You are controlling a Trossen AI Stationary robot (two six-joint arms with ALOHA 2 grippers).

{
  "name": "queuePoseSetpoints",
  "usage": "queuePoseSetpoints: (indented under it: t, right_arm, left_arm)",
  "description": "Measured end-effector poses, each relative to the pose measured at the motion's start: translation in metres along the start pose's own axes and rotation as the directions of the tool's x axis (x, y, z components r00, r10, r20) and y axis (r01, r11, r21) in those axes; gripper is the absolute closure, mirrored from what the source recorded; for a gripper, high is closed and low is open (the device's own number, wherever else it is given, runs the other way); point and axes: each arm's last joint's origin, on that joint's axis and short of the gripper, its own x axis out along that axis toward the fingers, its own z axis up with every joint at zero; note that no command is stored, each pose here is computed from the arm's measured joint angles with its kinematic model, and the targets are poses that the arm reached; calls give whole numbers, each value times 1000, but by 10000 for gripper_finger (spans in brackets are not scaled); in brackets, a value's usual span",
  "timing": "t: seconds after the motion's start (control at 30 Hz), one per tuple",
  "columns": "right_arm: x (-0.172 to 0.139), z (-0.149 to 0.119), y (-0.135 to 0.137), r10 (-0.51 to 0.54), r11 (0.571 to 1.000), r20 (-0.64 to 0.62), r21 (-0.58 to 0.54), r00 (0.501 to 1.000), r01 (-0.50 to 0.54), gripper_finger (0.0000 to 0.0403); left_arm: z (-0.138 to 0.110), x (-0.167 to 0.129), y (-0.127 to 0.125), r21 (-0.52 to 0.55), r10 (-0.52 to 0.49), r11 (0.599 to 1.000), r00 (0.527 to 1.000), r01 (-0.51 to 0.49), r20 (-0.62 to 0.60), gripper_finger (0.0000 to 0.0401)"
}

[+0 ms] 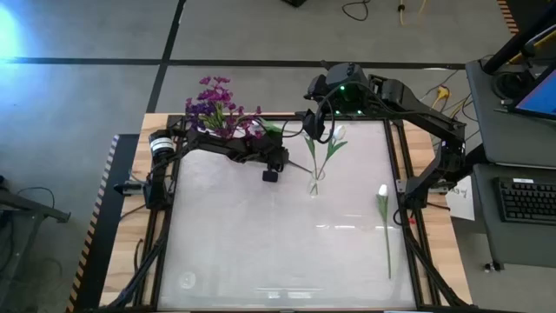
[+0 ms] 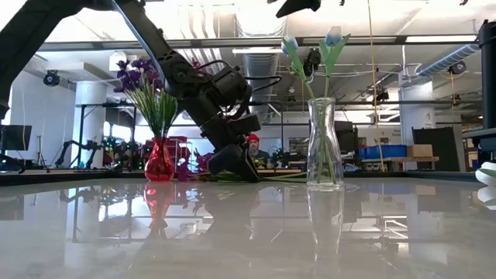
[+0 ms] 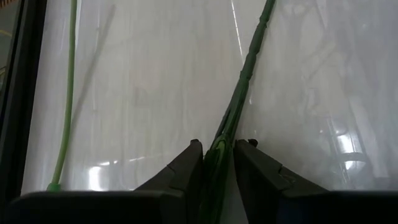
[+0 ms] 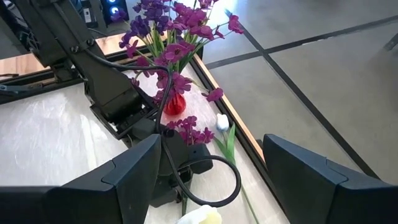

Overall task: Sort flowers into vase by color
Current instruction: Put the light purple flower into the red vase

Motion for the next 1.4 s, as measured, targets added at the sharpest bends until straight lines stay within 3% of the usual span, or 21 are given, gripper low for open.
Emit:
queuePoseSetpoints:
  t: [0.53,0.87,1.4]
  right_arm:
    - [0,0,0,0,1000,-1,-8,1000,0,129]
    - [0,0,0,0,1000,-1,-1,1000,0,129]
    - [0,0,4,10,1000,0,-8,1000,-10,129]
  left_arm:
    - [9,-25,6,3,-4,1000,1000,4,-1,325]
    - [17,-20,12,-33,88,996,993,-86,81,325]
    - [4,1,7,-13,110,994,994,-110,23,325]
